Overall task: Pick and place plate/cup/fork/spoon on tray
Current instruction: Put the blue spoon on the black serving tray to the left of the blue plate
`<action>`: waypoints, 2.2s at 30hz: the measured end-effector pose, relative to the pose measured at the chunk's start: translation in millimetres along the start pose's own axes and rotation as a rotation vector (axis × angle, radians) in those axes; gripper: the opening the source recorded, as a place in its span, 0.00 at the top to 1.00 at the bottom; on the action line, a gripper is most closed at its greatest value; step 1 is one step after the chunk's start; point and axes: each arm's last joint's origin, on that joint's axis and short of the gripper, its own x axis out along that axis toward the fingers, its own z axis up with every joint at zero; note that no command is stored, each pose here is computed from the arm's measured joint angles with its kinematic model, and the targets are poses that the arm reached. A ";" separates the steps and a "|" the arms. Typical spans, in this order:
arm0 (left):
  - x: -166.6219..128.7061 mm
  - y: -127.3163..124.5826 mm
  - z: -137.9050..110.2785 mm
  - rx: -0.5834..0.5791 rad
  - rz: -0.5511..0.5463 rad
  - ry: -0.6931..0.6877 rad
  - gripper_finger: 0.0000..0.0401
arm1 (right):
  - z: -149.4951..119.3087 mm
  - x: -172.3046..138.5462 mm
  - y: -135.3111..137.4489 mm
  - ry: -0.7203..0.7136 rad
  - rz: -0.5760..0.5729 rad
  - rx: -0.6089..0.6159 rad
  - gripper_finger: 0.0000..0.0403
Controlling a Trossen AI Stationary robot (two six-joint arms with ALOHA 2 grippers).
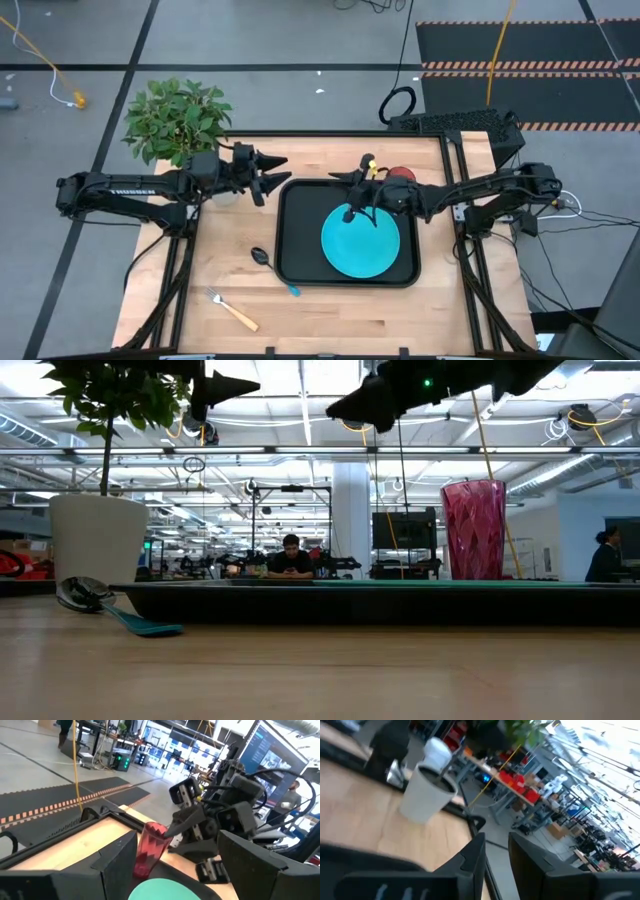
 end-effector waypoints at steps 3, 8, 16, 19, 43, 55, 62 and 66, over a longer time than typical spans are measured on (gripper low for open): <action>-0.1 0.1 -0.2 0.010 0.001 0.002 0.31 | -4.0 -0.1 2.9 0.038 0.029 -0.044 0.81; 0.0 -0.1 0.5 0.014 -0.002 -0.004 0.31 | -6.0 -1.4 7.1 0.065 0.059 -0.076 0.81; 0.7 1.5 -4.1 0.041 0.010 0.041 0.31 | -5.2 -2.1 8.5 0.060 0.066 -0.146 0.81; 0.8 0.2 -5.5 0.030 -0.039 0.069 0.31 | -6.0 -1.6 7.7 0.063 0.065 -0.162 0.81; 1.1 -1.8 -13.6 0.092 -0.014 0.124 0.31 | -10.9 -1.5 8.9 0.103 0.088 -0.188 0.81; -10.2 -30.7 -29.3 -0.033 0.198 0.562 0.31 | -17.8 2.3 2.0 0.139 0.069 -0.204 0.81; 9.6 -60.3 -30.5 0.056 0.385 0.946 0.31 | -20.1 2.0 -0.5 0.212 -0.013 -0.212 0.81; 26.5 -70.7 -56.9 0.133 0.432 1.152 0.31 | -20.0 0.2 1.5 0.248 -0.041 -0.225 0.81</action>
